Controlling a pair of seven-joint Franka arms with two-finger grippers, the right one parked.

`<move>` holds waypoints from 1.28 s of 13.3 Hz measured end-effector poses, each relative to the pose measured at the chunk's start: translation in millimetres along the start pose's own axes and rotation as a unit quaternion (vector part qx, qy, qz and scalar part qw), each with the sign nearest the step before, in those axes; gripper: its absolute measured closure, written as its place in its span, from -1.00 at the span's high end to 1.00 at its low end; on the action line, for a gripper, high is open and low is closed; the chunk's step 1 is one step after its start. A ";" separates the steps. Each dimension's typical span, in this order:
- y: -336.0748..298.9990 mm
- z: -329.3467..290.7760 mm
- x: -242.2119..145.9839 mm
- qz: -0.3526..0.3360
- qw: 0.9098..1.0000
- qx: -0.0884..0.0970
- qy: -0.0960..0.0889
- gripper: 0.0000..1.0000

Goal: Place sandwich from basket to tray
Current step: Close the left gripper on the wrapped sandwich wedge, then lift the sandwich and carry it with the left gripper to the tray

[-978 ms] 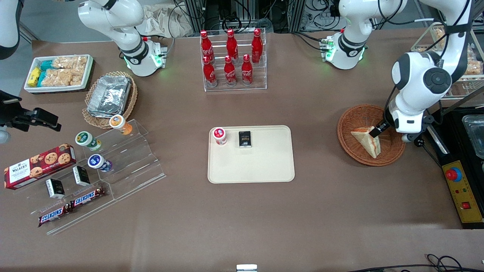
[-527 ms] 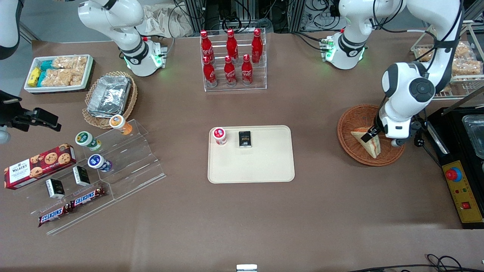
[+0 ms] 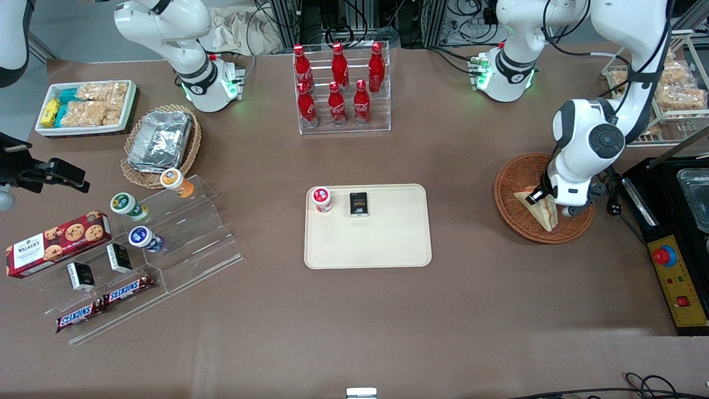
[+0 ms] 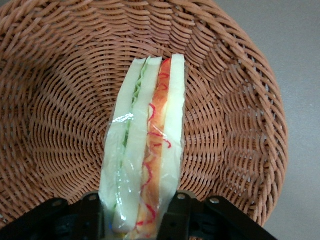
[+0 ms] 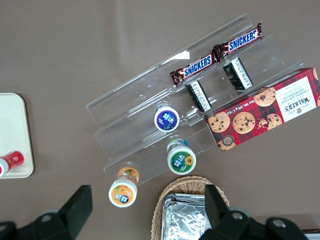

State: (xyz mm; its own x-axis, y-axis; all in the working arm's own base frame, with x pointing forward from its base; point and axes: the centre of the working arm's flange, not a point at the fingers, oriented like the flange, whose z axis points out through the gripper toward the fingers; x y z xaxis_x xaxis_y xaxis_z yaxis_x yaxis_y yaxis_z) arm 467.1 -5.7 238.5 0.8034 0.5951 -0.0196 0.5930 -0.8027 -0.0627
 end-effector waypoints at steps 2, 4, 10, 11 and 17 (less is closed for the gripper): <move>0.4 -0.7 0.1 0.016 1.000 0.001 0.000 -0.30; -0.5 -8.1 1.8 0.049 0.999 0.012 -0.011 -0.48; 15.2 -106.7 17.7 0.102 0.995 0.022 -0.005 -0.57; 30.6 -129.7 15.1 0.116 0.993 0.029 -0.010 -0.57; 167.3 -211.9 -80.7 0.239 0.971 0.023 -0.003 -0.57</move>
State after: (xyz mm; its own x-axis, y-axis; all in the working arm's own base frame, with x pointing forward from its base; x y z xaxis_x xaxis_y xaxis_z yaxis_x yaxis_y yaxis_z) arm 512.8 -196.3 441.1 0.9857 0.1561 -0.0637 0.1501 -0.9846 -0.0891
